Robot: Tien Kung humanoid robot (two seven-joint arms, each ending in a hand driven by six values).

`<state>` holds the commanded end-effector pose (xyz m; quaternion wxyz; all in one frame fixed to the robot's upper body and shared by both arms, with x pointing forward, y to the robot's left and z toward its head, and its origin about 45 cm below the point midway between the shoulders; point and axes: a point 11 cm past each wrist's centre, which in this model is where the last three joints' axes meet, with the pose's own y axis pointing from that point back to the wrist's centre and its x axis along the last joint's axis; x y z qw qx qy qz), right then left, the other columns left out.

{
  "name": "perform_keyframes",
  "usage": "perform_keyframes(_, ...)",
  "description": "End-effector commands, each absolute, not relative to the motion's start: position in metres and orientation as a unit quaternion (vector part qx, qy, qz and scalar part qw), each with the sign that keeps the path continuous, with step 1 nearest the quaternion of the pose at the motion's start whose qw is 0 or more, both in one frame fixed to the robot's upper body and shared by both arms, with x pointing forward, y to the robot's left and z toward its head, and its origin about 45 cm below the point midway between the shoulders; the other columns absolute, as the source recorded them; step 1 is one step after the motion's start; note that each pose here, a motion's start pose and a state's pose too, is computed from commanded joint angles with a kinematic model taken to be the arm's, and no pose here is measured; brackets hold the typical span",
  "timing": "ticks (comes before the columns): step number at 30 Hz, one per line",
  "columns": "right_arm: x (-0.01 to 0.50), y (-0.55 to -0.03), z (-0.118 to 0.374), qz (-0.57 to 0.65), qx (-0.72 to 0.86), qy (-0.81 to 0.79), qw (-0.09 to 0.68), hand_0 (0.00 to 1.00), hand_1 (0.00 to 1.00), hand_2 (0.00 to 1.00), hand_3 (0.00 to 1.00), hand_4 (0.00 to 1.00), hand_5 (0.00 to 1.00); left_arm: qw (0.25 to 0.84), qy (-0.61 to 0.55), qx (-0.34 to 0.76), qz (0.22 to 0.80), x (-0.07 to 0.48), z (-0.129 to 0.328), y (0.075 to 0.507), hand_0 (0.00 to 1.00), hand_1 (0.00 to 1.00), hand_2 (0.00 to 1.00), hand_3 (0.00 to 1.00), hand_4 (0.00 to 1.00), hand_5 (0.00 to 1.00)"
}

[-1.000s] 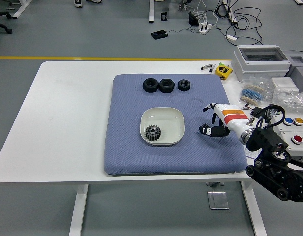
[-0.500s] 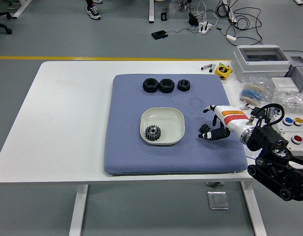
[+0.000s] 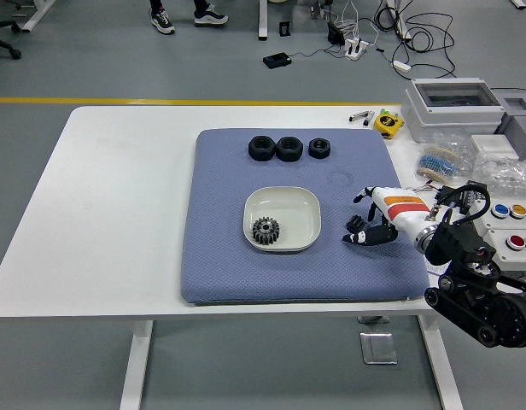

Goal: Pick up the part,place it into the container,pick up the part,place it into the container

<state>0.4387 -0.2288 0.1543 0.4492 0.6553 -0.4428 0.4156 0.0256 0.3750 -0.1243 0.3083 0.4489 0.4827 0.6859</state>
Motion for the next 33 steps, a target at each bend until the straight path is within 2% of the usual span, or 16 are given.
perform_keyframes(17, 0.438, -0.237, 0.143, 0.397, 0.653, -0.461, 0.451, 0.143, 0.196, 0.336, 0.493, 0.892, 0.513, 0.309, 0.483, 0.454, 0.682, 0.024, -0.124, 0.375, 0.617, 0.592, 0.697, 0.599, 0.582, 0.592)
perform_keyframes(18, 0.438, -0.237, 0.143, 0.397, 0.653, -0.463, 0.449, 0.133, 0.19, 0.318, 0.487, 0.917, 0.572, 0.309, 0.483, 0.454, 0.682, 0.024, -0.124, 0.375, 0.617, 0.593, 0.697, 0.599, 0.582, 0.592)
perform_keyframes(33, 0.437, -0.234, 0.138, 0.389, 0.655, -0.474, 0.442, 0.108, 0.171, 0.305, 0.479, 0.906, 0.61, 0.313, 0.481, 0.45, 0.684, 0.028, -0.124, 0.374, 0.617, 0.593, 0.698, 0.599, 0.582, 0.592)
